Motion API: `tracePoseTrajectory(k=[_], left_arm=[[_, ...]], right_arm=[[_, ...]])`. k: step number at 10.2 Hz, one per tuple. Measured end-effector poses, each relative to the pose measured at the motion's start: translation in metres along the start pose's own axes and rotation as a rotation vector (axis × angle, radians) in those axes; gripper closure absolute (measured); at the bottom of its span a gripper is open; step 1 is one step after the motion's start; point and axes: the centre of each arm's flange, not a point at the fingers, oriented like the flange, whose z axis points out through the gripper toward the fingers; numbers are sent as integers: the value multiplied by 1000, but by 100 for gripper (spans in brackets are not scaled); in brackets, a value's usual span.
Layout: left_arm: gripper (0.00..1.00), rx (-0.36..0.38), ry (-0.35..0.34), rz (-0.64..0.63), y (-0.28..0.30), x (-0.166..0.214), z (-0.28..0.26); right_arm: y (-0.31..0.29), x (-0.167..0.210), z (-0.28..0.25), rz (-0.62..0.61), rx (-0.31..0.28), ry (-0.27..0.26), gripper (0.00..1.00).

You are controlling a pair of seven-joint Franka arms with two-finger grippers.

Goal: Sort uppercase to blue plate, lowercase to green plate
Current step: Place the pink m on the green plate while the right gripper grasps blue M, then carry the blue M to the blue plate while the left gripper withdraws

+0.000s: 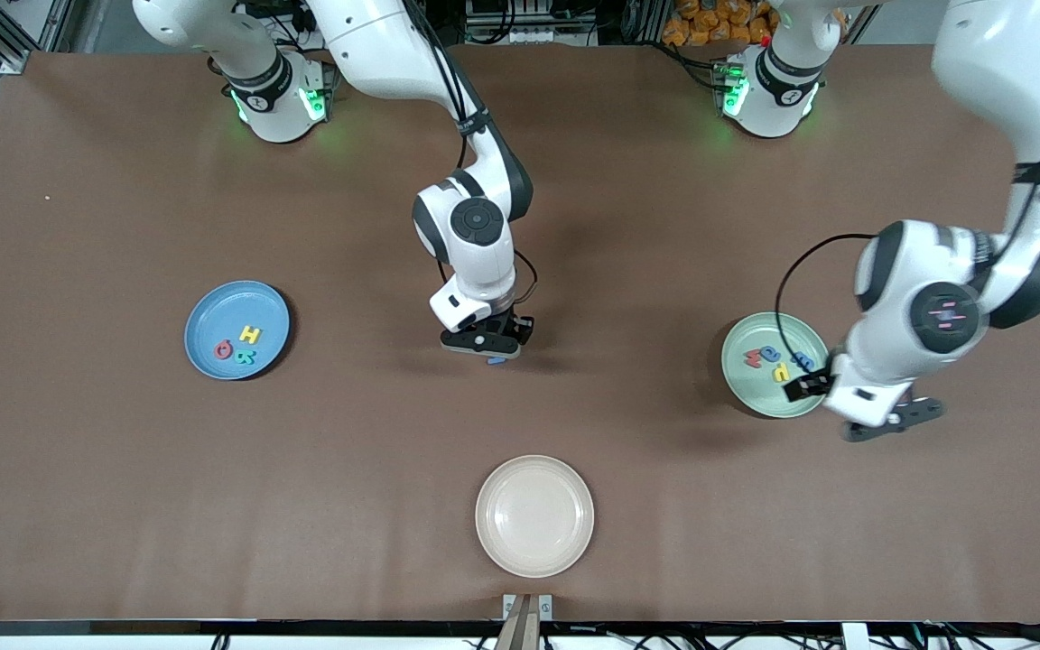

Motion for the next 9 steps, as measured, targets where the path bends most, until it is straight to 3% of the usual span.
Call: tracePoseTrajectory(k=[4,9], left_arm=[[0,6,-24,-56,-3,-48,-19],[0,-1,-49,16,-24,-124,-44]], right_arm=[[0,0,10,-2,-4,9,46],[-3,0,19,-10,-2,25,52]])
